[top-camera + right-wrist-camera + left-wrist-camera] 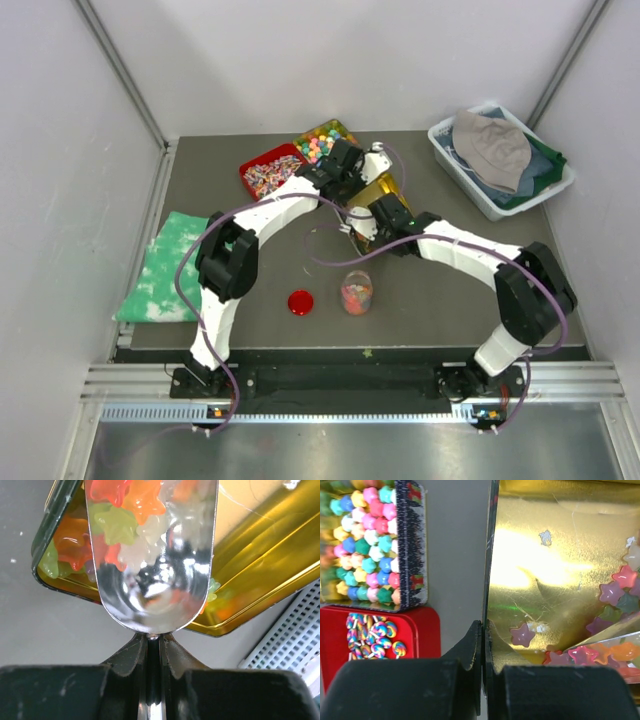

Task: Pack the candies
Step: Scoop the fake candies from the storage box.

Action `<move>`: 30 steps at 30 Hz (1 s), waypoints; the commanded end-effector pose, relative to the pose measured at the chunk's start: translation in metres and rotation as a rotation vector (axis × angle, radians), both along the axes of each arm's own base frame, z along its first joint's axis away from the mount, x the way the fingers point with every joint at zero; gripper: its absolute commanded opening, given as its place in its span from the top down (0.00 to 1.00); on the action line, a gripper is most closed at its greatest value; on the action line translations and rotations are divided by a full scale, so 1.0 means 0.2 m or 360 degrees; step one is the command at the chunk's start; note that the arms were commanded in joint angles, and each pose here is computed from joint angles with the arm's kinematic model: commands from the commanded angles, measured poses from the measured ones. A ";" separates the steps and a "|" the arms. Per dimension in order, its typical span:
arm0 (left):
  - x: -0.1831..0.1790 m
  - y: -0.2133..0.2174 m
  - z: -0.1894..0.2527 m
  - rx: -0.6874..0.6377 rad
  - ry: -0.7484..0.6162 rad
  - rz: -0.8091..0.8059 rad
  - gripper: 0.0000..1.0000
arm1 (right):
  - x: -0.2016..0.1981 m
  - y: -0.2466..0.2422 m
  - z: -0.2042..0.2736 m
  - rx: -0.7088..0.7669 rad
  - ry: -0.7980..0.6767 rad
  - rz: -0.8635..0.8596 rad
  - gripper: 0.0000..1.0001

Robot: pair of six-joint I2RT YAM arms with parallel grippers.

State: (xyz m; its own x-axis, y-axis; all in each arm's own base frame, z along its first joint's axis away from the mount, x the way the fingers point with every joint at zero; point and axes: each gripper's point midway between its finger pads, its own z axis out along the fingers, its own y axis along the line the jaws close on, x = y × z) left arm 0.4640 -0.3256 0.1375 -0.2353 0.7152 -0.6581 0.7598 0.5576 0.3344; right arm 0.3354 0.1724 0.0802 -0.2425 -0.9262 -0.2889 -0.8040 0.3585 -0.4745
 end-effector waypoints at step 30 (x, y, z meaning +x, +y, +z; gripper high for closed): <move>0.01 -0.12 0.35 -0.0324 -0.0200 -0.0038 1.00 | 0.17 -0.11 0.15 0.0042 -0.0407 -0.0318 1.00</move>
State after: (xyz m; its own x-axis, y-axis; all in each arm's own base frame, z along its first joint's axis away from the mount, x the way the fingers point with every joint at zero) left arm 0.4672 -0.3364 0.1388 -0.2239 0.6765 -0.7016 0.7508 0.5787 0.3184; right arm 0.3465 0.1478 0.0901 -0.3413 -0.8815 -0.3263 -0.6550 0.4720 -0.5900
